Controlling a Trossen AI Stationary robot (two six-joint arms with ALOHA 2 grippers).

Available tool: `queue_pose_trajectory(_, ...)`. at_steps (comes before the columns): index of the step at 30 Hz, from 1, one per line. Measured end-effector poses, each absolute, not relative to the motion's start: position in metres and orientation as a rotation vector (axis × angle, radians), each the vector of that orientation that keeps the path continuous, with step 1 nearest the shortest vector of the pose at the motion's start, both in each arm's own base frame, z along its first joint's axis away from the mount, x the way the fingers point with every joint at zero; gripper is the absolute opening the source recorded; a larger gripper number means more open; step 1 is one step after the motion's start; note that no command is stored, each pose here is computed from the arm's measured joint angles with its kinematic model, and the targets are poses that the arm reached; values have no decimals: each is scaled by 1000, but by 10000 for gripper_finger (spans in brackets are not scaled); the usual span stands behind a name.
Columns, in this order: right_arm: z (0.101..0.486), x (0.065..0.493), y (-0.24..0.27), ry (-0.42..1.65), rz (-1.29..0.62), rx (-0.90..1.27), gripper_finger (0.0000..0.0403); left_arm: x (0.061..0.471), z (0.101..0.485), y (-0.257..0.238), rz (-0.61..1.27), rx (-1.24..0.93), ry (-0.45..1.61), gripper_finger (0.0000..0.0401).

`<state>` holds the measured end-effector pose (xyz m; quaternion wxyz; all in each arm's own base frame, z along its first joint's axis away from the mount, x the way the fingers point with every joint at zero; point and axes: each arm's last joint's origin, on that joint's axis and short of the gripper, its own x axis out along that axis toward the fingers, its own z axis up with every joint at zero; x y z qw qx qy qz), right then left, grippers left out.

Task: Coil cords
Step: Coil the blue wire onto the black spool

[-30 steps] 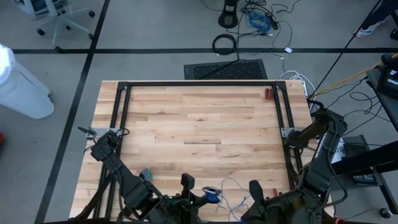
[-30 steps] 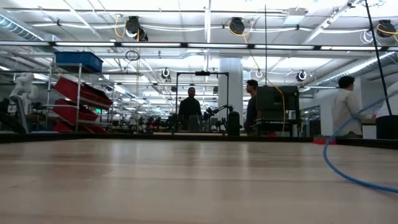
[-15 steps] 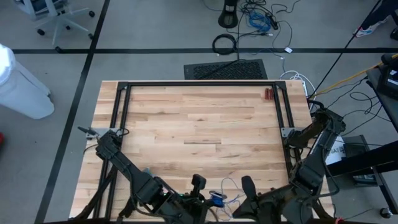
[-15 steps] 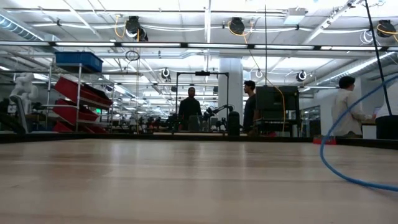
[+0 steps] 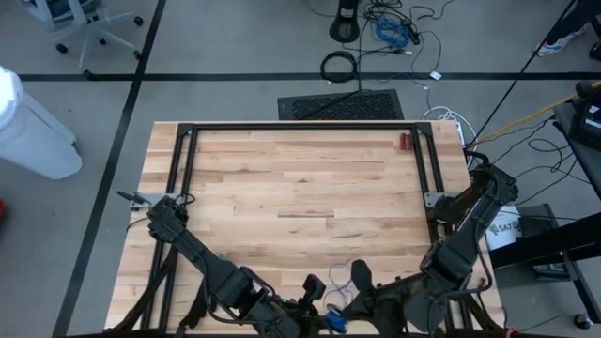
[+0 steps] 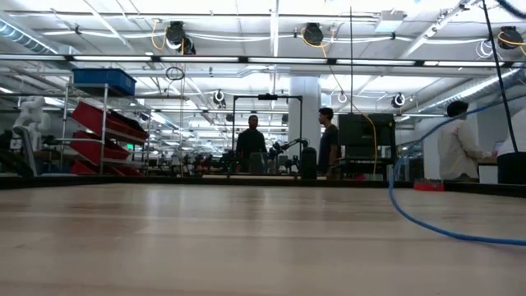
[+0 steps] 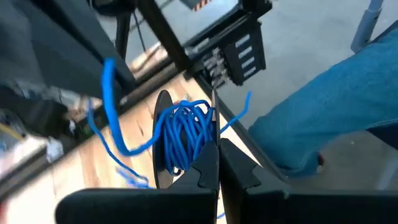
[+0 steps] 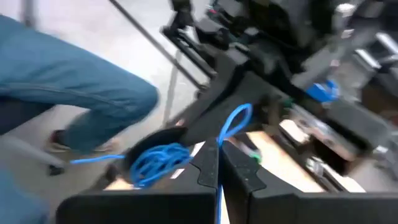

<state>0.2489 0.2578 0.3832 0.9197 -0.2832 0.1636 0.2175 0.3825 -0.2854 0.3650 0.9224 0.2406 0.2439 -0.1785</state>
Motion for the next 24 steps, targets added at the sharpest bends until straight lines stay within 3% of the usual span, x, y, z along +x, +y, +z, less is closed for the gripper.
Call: queue_pose_trajectory(24,366,275,237,501,473,-428,12,364,375,-323,-521,751,275,0)
